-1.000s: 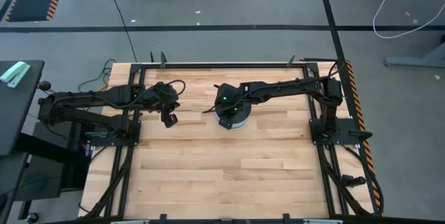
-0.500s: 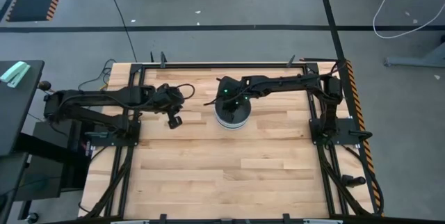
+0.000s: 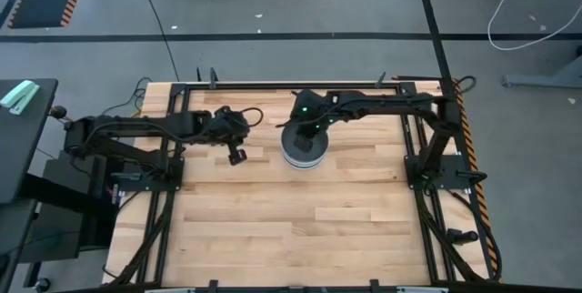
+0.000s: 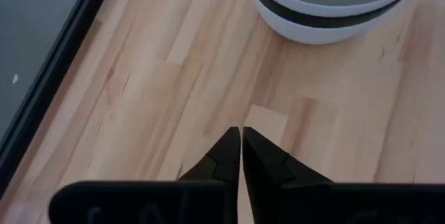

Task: Nest bowls inside each other
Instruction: Return to Home Position

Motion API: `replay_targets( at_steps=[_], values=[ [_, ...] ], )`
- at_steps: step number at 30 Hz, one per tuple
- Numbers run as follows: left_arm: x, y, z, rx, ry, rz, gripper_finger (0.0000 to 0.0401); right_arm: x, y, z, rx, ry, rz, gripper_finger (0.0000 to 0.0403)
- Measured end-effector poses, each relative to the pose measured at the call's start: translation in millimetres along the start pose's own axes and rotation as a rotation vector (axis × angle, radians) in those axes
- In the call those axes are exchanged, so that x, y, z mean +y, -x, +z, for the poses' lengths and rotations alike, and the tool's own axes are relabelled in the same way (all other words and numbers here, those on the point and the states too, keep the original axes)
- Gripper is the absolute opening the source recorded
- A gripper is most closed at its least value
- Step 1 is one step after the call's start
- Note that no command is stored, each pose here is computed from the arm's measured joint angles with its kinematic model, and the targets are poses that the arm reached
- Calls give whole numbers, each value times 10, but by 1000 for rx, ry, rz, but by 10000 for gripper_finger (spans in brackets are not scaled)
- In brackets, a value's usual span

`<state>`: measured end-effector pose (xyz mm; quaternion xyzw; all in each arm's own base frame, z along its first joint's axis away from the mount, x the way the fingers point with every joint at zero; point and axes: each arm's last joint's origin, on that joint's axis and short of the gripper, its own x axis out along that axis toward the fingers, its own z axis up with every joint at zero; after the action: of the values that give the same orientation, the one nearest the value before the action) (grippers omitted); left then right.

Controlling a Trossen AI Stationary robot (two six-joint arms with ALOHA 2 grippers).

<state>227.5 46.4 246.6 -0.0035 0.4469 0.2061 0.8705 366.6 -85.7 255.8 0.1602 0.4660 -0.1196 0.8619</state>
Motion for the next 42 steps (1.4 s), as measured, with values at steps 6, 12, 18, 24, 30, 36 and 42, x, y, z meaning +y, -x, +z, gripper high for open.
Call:
replay_targets(
  at_steps=[6,12,18,24,30,36,42],
  values=[
    [11,16,4,-8,2,0,21,194,493,1,-121,43,19,4],
    [17,68,11,-35,6,-3,13,471,1046,-100,-257,106,64,5],
    [29,358,28,-173,35,-33,22,745,1501,-285,-368,187,115,7],
    [42,712,-28,-308,88,-86,20,1003,1786,-495,-415,250,198,7],
    [18,926,-103,-375,109,-144,13,1135,2010,-702,-405,260,283,7],
    [4,988,-140,-381,149,-174,23,1292,2110,-922,-340,311,350,7],
    [1,986,-181,-350,94,-165,35,1486,2187,-1095,-325,385,427,7]
  ],
)
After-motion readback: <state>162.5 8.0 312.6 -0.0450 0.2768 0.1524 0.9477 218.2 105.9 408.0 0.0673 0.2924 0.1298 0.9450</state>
